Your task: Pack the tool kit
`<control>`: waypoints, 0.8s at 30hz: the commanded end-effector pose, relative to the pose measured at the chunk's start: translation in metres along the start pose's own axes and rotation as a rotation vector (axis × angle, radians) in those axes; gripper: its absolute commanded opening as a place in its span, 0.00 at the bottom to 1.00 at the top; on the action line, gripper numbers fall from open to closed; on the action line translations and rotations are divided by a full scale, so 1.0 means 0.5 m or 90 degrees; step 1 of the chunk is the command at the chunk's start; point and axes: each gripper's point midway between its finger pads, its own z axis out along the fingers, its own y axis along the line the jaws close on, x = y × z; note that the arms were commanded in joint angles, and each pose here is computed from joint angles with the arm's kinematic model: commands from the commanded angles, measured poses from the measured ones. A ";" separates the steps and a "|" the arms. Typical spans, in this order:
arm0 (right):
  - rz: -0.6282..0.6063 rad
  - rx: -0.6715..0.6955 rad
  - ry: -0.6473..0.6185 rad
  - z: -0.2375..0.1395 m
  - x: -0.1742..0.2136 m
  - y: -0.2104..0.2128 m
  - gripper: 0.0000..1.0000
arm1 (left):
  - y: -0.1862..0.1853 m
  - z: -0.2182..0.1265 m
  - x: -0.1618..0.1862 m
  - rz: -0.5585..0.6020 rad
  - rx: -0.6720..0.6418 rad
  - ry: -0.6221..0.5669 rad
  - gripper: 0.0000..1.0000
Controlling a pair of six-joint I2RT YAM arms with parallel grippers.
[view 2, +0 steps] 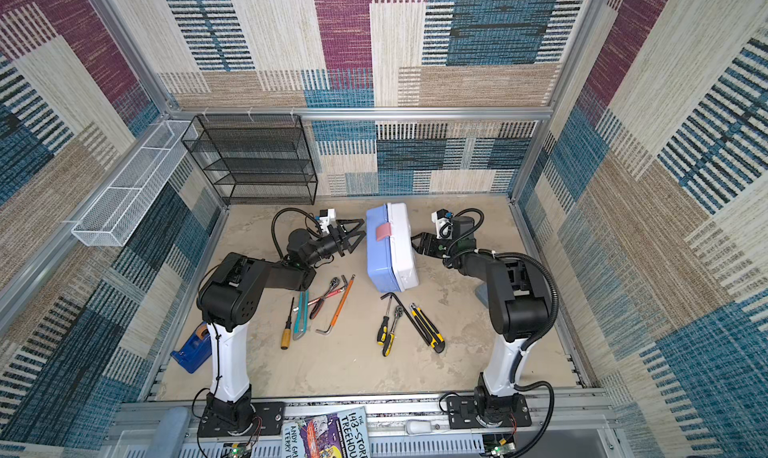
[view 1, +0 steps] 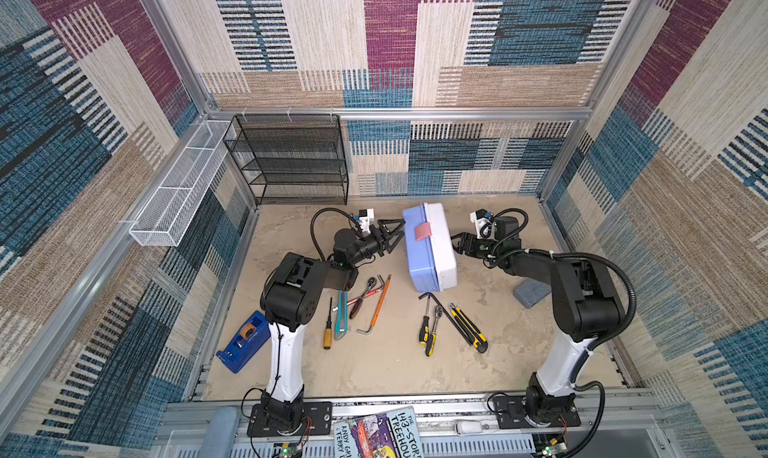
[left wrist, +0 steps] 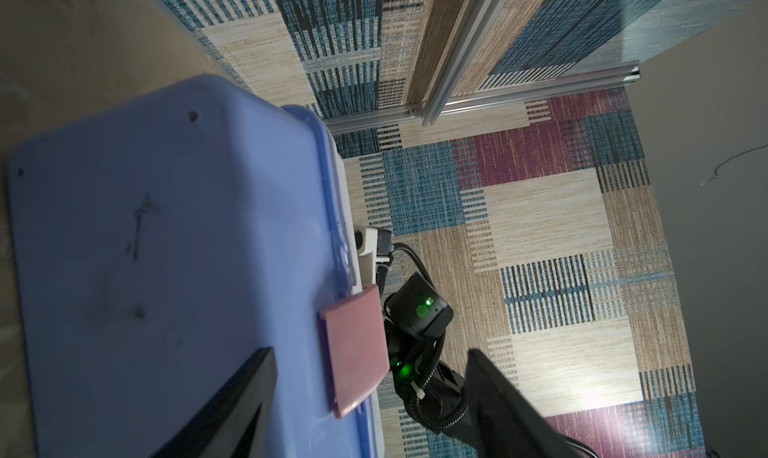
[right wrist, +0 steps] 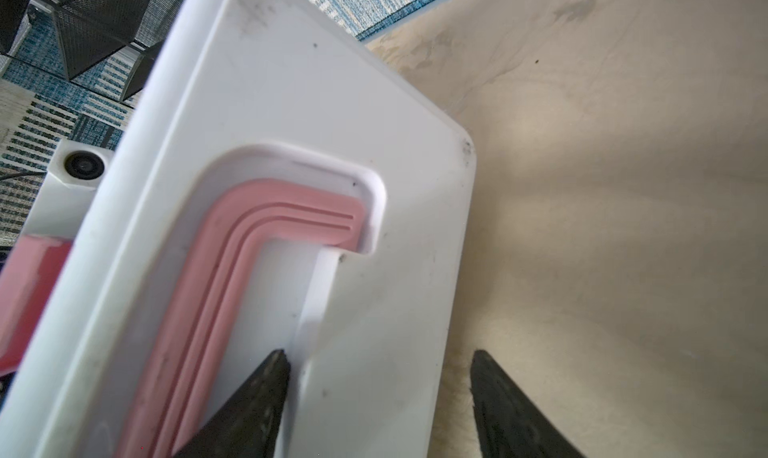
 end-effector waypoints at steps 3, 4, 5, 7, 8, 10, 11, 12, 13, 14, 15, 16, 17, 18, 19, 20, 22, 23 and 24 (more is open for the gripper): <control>0.008 -0.006 0.016 -0.001 0.006 0.005 0.71 | 0.014 -0.004 0.018 0.038 -0.052 0.040 0.75; 0.008 -0.006 0.016 -0.001 0.006 0.005 0.71 | 0.019 -0.005 0.020 0.038 -0.060 0.044 0.74; 0.008 -0.006 0.016 -0.001 0.005 0.006 0.71 | 0.024 -0.006 0.024 0.037 -0.070 0.050 0.73; 0.008 -0.009 0.015 -0.002 0.004 0.009 0.71 | 0.037 -0.010 0.031 0.039 -0.090 0.057 0.72; 0.007 -0.009 0.013 -0.003 0.002 0.010 0.71 | 0.043 -0.014 0.034 0.040 -0.100 0.060 0.72; 0.007 -0.010 0.012 -0.004 0.000 0.012 0.71 | 0.053 -0.017 0.043 0.038 -0.117 0.069 0.70; 0.007 -0.010 0.011 -0.004 -0.001 0.012 0.71 | 0.055 -0.017 0.048 0.040 -0.122 0.074 0.68; 0.007 -0.011 0.010 -0.004 -0.003 0.013 0.71 | 0.056 -0.015 0.054 0.040 -0.125 0.080 0.65; 0.008 -0.010 0.008 -0.004 -0.006 0.014 0.71 | 0.058 -0.012 0.059 0.041 -0.130 0.086 0.62; 0.008 -0.012 0.008 -0.004 -0.008 0.015 0.71 | 0.058 -0.008 0.065 0.043 -0.132 0.093 0.59; 0.007 -0.013 0.005 -0.004 -0.011 0.016 0.71 | 0.058 -0.002 0.072 0.046 -0.135 0.103 0.56; 0.007 -0.016 0.003 -0.004 -0.016 0.020 0.71 | 0.059 0.004 0.079 0.047 -0.138 0.111 0.54; 0.006 -0.017 0.001 -0.005 -0.020 0.022 0.71 | 0.062 0.007 0.082 0.047 -0.141 0.115 0.52; 0.004 -0.021 -0.001 -0.007 -0.025 0.027 0.71 | 0.066 0.011 0.086 0.045 -0.142 0.120 0.50; 0.003 -0.023 -0.002 -0.007 -0.028 0.030 0.71 | 0.068 0.013 0.089 0.043 -0.142 0.122 0.48; 0.002 -0.025 -0.004 -0.009 -0.034 0.034 0.71 | 0.072 0.015 0.090 0.040 -0.144 0.123 0.46; -0.006 -0.031 -0.010 -0.016 -0.048 0.048 0.71 | 0.081 0.016 0.090 0.037 -0.147 0.122 0.44; -0.010 -0.035 -0.014 -0.020 -0.056 0.055 0.71 | 0.083 0.018 0.089 0.037 -0.147 0.122 0.43; -0.017 -0.035 -0.020 -0.025 -0.067 0.063 0.71 | 0.087 0.022 0.089 0.036 -0.148 0.123 0.42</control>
